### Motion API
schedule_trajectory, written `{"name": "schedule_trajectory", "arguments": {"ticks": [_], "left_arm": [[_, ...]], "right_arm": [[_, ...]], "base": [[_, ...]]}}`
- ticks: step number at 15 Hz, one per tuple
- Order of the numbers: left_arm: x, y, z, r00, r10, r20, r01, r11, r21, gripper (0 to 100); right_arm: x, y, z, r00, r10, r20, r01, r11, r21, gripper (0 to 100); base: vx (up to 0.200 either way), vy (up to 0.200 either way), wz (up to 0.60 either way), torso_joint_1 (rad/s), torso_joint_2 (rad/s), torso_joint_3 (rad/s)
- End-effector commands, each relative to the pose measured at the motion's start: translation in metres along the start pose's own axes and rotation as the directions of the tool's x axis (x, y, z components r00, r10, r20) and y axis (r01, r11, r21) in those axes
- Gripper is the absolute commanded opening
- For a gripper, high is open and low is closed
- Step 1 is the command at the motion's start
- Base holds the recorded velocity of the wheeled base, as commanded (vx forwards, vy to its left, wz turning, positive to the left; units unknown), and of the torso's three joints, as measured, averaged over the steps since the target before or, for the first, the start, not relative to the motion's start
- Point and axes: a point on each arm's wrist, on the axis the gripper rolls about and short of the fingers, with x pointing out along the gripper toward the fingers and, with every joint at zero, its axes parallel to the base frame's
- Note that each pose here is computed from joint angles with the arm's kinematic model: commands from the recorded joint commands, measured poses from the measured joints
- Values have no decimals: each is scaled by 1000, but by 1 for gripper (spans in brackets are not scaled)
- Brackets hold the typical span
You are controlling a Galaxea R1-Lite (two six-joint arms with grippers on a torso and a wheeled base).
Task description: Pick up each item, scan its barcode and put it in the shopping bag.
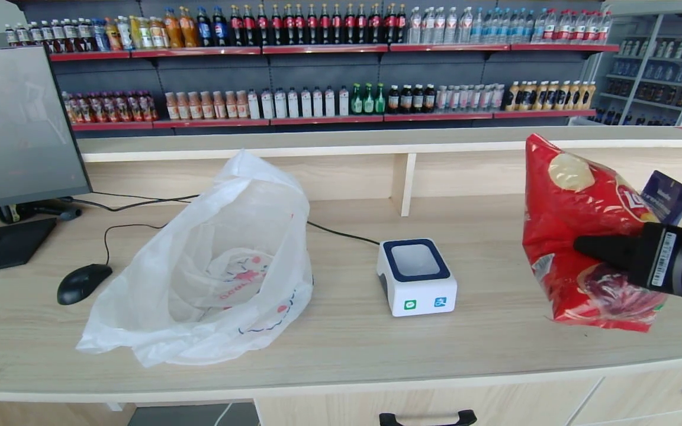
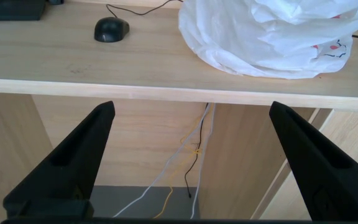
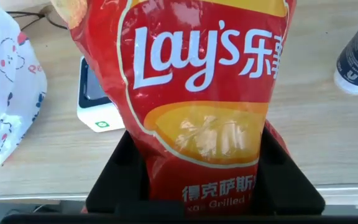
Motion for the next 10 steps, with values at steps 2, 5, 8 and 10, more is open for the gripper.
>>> {"name": "schedule_trajectory", "arguments": {"ticks": [2, 5, 8, 10], "left_arm": [[0, 0, 0, 1000, 0, 0, 0, 1000, 0, 100], [0, 0, 0, 1000, 0, 0, 0, 1000, 0, 100], [0, 0, 0, 1000, 0, 0, 0, 1000, 0, 100], [0, 0, 0, 1000, 0, 0, 0, 1000, 0, 100]], "right_arm": [[-30, -4, -7, 994, 90, 56, -91, 996, 7, 0], [-44, -11, -22, 975, 214, 68, -215, 977, 9, 0], [-58, -22, -40, 930, 364, 46, -365, 931, 11, 0], [-65, -31, -59, 884, 468, 16, -468, 883, 38, 0]], "base": [[0, 0, 0, 0, 0, 0], [0, 0, 0, 0, 0, 0], [0, 0, 0, 0, 0, 0], [0, 0, 0, 0, 0, 0]]}}
